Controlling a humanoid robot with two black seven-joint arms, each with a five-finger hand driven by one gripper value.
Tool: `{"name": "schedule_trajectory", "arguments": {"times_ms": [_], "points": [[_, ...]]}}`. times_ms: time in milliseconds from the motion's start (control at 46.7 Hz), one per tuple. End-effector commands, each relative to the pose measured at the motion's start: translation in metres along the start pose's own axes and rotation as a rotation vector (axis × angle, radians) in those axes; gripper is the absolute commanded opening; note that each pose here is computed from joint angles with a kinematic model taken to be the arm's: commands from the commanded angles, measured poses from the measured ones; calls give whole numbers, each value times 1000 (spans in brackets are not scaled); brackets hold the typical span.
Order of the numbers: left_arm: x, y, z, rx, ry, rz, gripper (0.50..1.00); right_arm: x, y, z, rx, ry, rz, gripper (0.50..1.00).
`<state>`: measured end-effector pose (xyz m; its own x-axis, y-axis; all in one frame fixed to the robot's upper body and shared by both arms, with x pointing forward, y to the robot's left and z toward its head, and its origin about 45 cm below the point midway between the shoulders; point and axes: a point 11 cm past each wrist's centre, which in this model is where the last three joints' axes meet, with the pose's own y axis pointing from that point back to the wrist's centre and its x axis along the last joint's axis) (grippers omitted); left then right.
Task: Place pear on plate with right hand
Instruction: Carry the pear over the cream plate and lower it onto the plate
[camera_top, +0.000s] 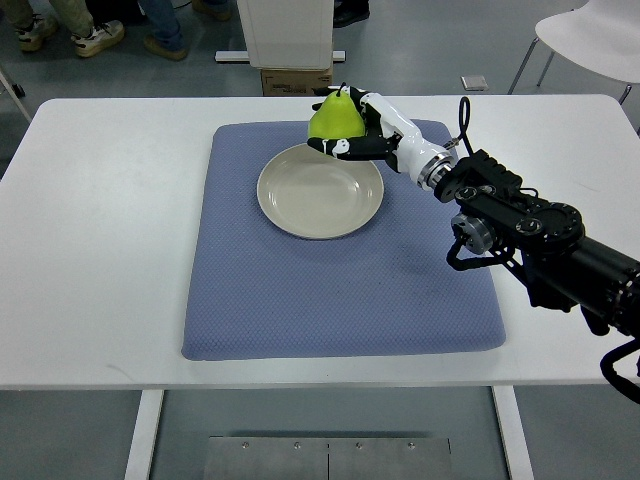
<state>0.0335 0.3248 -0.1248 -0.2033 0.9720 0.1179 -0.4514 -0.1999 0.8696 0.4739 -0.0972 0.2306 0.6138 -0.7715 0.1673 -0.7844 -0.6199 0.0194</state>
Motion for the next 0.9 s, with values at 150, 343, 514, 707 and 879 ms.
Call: {"name": "schedule_trajectory", "arguments": {"times_ms": [150,343,514,707,879], "points": [[0,0,0,0,0,0,1000,-16,4,12,-37,13,-63,500],[0,0,0,0,-1,0,1000,-21,11,27,-64,3,-68,500],[0,0,0,0,-1,0,1000,-23,18,41,-94,-12,-64,500],[0,0,0,0,0,0,1000,-25,26,58,-141,-12,-56,500],[0,0,0,0,-1,0,1000,-26,31,66,-162,-2,-57,500]]}}
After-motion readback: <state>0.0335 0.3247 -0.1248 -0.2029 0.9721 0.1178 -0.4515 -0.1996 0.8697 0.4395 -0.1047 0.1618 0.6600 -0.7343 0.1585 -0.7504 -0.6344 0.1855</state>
